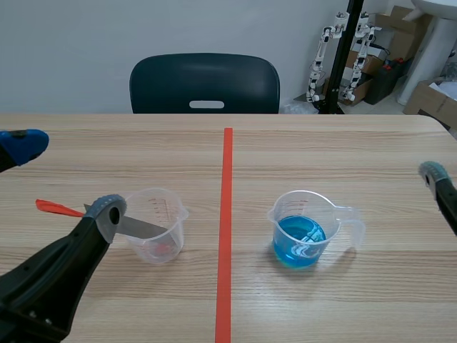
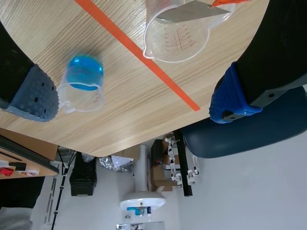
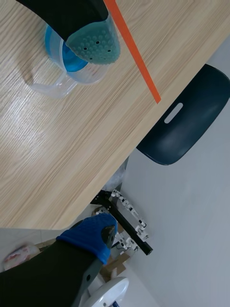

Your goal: Do the redox reaction experiment. return to the home posture

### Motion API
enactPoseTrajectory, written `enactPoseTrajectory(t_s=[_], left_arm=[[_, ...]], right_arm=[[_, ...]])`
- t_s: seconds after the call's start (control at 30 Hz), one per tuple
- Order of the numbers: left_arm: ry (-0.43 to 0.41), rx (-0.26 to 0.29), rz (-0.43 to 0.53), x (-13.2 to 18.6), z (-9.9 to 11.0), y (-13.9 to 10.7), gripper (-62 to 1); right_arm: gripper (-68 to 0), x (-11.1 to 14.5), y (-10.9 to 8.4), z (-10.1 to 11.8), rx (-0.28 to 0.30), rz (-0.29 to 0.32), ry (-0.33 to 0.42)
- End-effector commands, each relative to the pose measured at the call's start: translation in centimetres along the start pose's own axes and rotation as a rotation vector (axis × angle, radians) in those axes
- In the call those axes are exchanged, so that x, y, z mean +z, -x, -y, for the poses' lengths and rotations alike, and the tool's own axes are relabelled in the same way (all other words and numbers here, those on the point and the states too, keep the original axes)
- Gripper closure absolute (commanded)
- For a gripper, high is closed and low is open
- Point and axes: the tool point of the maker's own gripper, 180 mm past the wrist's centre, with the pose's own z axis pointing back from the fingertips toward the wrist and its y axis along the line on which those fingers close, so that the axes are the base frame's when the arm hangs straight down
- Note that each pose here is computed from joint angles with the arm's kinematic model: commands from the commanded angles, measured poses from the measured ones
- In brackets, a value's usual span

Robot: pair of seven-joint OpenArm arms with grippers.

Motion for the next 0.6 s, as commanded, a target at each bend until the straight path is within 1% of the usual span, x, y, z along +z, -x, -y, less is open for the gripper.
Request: enactPoseTrajectory(t_s=[0.0, 0.37, 0.47, 0.57], left_arm=[[-0.001, 0.009, 0.021, 0.0, 0.3, -0.7, -62.3], [-0.008, 0.044, -0.024, 1.1, 1.0, 0.2, -62.3], [-0.008, 0.043, -0.03, 1.1, 1.1, 0.3, -62.3], [-0.004, 0.038, -0.041, 1.3, 1.3, 0.5, -62.3]], right_arm=[[-65.3, -0.3, -0.9, 0.2, 0.013, 0.035, -0.005], [-65.3, -1.3, -1.6, -1.1, 0.064, 0.071, -0.132], [-65.3, -1.4, -1.8, -1.3, 0.075, 0.08, -0.152], [-65.3, -1.4, -1.8, -1.3, 0.075, 0.08, -0.152]])
